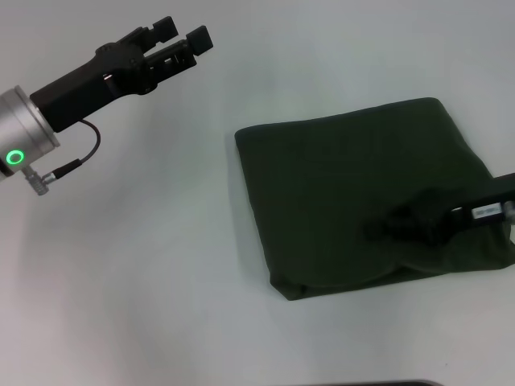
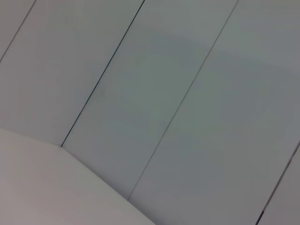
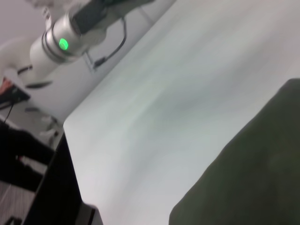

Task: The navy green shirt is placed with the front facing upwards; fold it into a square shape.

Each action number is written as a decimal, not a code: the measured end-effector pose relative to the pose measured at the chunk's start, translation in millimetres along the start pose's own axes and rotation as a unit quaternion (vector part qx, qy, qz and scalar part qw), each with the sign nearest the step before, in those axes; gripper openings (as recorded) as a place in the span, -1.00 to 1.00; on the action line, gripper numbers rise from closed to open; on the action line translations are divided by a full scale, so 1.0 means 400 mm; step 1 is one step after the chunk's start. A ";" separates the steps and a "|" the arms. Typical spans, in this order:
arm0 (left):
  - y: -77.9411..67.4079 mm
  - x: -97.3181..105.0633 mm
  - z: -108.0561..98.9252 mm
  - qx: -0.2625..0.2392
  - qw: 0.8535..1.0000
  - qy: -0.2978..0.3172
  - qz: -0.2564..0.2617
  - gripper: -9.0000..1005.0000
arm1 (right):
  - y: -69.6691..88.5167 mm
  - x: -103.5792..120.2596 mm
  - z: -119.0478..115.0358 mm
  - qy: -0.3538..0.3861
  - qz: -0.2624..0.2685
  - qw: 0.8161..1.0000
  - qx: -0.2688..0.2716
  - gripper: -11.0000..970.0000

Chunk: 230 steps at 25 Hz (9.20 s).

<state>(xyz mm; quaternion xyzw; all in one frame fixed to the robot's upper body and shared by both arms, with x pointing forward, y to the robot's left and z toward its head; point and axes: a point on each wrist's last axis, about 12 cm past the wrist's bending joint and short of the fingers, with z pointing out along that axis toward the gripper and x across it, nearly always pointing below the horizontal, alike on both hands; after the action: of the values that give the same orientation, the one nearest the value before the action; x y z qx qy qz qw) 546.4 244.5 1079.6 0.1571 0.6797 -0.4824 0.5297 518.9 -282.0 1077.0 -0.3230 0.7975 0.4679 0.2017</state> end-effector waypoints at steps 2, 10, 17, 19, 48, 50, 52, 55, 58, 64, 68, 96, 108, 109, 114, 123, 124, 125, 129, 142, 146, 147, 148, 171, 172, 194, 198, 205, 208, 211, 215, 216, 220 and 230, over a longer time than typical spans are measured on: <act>0.000 0.000 0.000 0.000 1.000 0.000 0.000 0.80 | 0.000 -0.005 0.022 0.015 -0.003 1.000 0.000 -0.98; 0.000 0.004 -0.003 -0.001 1.000 0.000 0.002 0.80 | -0.018 0.003 0.053 0.052 0.018 0.998 0.029 -0.98; 0.000 0.003 0.000 0.000 1.000 0.000 0.003 0.80 | -0.021 0.005 0.058 0.061 0.019 0.997 0.035 -0.98; 0.000 0.003 0.000 -0.001 1.000 0.000 0.004 0.80 | -0.022 0.004 0.060 0.062 0.019 0.997 0.036 -0.98; -0.005 0.000 -0.016 0.009 1.000 -0.005 0.006 0.80 | -0.037 -0.061 -0.073 -0.087 -0.002 0.992 0.087 -0.94; -0.005 0.001 -0.021 0.007 1.000 -0.006 0.005 0.80 | -0.052 -0.050 -0.097 -0.102 0.018 0.988 0.115 -0.91; -0.005 0.001 -0.022 0.007 1.000 -0.006 0.005 0.80 | -0.065 -0.036 -0.118 -0.118 0.038 0.983 0.138 -0.88; -0.005 0.001 -0.022 0.007 1.000 -0.006 0.005 0.80 | -0.074 -0.017 -0.143 -0.137 0.060 0.976 0.157 -0.82; -0.005 0.000 -0.022 0.007 1.000 -0.007 0.005 0.80 | -0.078 0.001 -0.163 -0.151 0.084 0.971 0.168 -0.77; -0.003 -0.003 -0.019 0.006 1.000 -0.005 0.007 0.80 | -0.083 0.031 -0.200 -0.184 0.113 0.958 0.187 -0.58; -0.002 -0.003 -0.018 0.005 1.000 -0.005 0.008 0.80 | -0.082 0.029 -0.205 -0.193 0.113 0.957 0.187 -0.17; -0.001 -0.005 -0.015 0.004 1.000 -0.003 0.011 0.80 | -0.138 -0.027 -0.069 -0.146 0.111 0.957 0.223 -0.95; 0.004 -0.006 -0.012 -0.003 1.000 -0.001 0.012 0.80 | -0.137 -0.037 -0.057 -0.145 0.098 0.959 0.224 -0.96; 0.004 -0.007 -0.011 -0.003 1.000 -0.002 0.012 0.80 | -0.135 -0.037 -0.063 -0.151 0.094 0.959 0.221 -0.96; 0.004 -0.008 -0.011 -0.003 1.000 -0.003 0.012 0.80 | -0.124 -0.025 -0.107 -0.188 0.090 0.954 0.217 -0.95; 0.002 -0.008 -0.008 0.001 1.000 -0.002 0.013 0.80 | -0.122 0.008 -0.124 -0.178 0.102 0.953 0.222 -0.93; 0.002 -0.008 -0.007 0.001 1.000 -0.002 0.013 0.80 | -0.123 0.009 -0.121 -0.174 0.102 0.954 0.222 -0.93; 0.002 -0.008 -0.007 0.001 1.000 -0.002 0.013 0.80 | -0.123 0.009 -0.117 -0.170 0.102 0.955 0.222 -0.93; 0.001 -0.009 -0.007 0.002 1.000 -0.003 0.013 0.80 | -0.131 0.006 -0.102 -0.153 0.111 0.954 0.232 -0.92; 0.003 -0.010 -0.005 0.001 1.000 -0.001 0.014 0.80 | -0.137 -0.017 -0.079 -0.132 0.107 0.956 0.240 -0.89; 0.003 -0.011 -0.005 0.001 1.000 -0.002 0.014 0.80 | -0.121 -0.017 -0.104 -0.167 0.094 0.956 0.223 -0.88; 0.003 -0.011 -0.005 0.001 1.000 -0.002 0.014 0.80 | -0.116 -0.017 -0.115 -0.180 0.088 0.955 0.220 -0.88; 0.002 -0.011 -0.005 0.002 1.000 -0.002 0.014 0.80 | -0.111 -0.019 -0.126 -0.193 0.083 0.953 0.217 -0.88; -0.032 0.015 -0.103 0.051 0.999 -0.006 0.010 0.80 | -0.011 0.029 -0.176 -0.317 -0.014 0.942 0.112 -0.22; -0.038 0.019 -0.109 0.058 0.998 -0.006 0.016 0.80 | -0.009 0.032 -0.172 -0.315 -0.022 0.943 0.109 -0.16; -0.112 0.130 -0.125 0.134 0.988 0.072 0.026 0.80 | -0.001 0.097 -0.170 -0.314 -0.052 0.939 0.128 0.55; -0.116 0.151 -0.118 0.131 0.987 0.081 0.037 0.80 | -0.001 0.098 -0.178 -0.313 -0.045 0.940 0.129 0.55; -0.104 0.195 -0.107 0.094 0.990 0.091 0.060 0.80 | -0.003 0.098 -0.193 -0.313 -0.034 0.940 0.130 0.55; -0.107 0.211 -0.109 0.089 0.989 0.092 0.070 0.80 | -0.006 0.098 -0.193 -0.313 -0.031 0.940 0.134 0.55; -0.111 0.222 -0.114 0.088 0.989 0.090 0.082 0.80 | -0.008 0.095 -0.190 -0.313 -0.030 0.939 0.136 0.55; -0.117 0.234 -0.120 0.088 0.988 0.088 0.097 0.80 | -0.009 0.090 -0.189 -0.314 -0.025 0.940 0.133 0.55; -0.118 0.237 -0.120 0.088 0.987 0.087 0.098 0.80 | -0.009 0.089 -0.190 -0.314 -0.024 0.940 0.132 0.55; -0.119 0.238 -0.119 0.090 0.988 0.086 0.096 0.80 | -0.006 0.087 -0.191 -0.313 -0.023 0.941 0.125 0.55; -0.120 0.230 -0.117 0.098 0.988 0.085 0.084 0.80 | -0.003 0.086 -0.171 -0.304 -0.030 0.945 0.116 0.55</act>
<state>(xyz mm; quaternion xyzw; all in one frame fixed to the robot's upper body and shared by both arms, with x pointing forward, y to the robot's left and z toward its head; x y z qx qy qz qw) 449.1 232.3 1021.7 0.3048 0.6563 -0.4853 0.4907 493.8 -353.7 1087.8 -0.1636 0.7369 0.4418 0.4849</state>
